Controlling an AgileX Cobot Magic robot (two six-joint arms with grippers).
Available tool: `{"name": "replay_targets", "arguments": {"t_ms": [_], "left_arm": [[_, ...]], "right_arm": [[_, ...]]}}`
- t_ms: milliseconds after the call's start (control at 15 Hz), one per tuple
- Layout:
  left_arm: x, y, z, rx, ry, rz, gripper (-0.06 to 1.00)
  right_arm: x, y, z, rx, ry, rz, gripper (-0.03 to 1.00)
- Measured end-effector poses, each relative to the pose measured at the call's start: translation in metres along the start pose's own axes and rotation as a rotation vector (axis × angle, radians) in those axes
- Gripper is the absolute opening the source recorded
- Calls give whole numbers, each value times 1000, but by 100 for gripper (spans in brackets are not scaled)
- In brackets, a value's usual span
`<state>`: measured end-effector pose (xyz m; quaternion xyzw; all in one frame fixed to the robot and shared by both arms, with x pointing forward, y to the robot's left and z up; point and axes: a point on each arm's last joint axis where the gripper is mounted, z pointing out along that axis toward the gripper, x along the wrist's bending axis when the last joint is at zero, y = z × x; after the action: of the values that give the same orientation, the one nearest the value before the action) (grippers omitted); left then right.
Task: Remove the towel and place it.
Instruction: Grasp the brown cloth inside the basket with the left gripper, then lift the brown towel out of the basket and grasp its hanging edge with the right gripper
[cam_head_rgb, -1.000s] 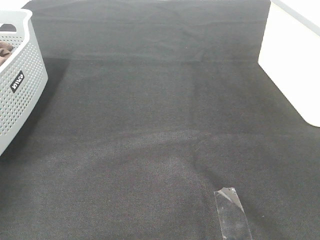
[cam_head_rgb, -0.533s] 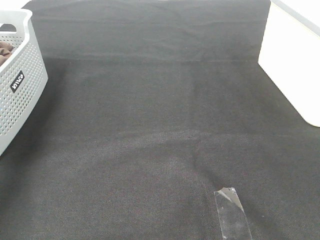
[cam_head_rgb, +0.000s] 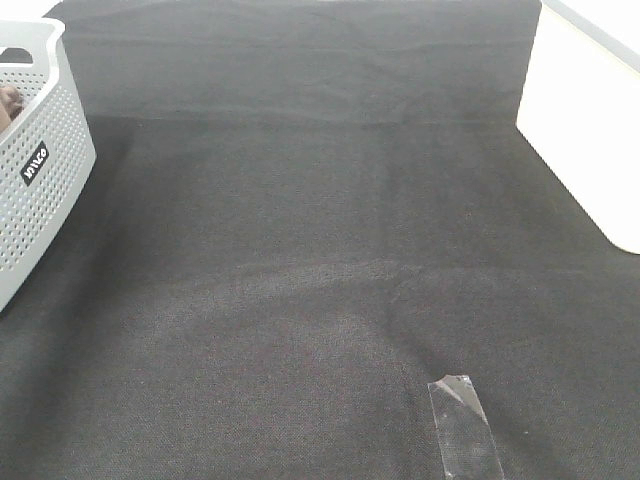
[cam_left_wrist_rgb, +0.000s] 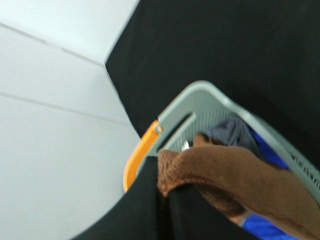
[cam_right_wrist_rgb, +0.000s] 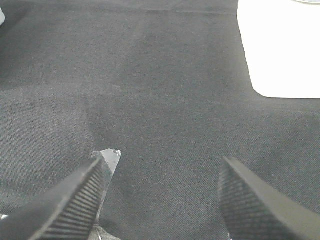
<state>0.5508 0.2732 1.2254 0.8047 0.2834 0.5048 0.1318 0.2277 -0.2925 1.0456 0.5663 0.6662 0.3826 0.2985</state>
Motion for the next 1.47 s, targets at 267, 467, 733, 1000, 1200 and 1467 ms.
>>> {"name": "replay_targets", "arguments": {"t_ms": [267,467,733,1000,1200,1467], "left_arm": [[-10,33,-35,-148,-9,-10,0],[-14,58,-57,-259,-22,-40,0],[-43,88,-77,-380,-109,13,0],[-73,110,-87,-455,-200,64,0],[-90,122,-84,-475,-240,93,0],[-100,129,-83,-508,-289,67,0]], "right_arm": [[13,33,20,-18,164,-84,61],[25,66,50,-89,334,-179,61],[36,97,113,-136,543,-298,63],[46,116,173,-195,771,-319,72],[50,130,215,-222,913,-275,72],[79,138,257,-186,1045,-274,72]]}}
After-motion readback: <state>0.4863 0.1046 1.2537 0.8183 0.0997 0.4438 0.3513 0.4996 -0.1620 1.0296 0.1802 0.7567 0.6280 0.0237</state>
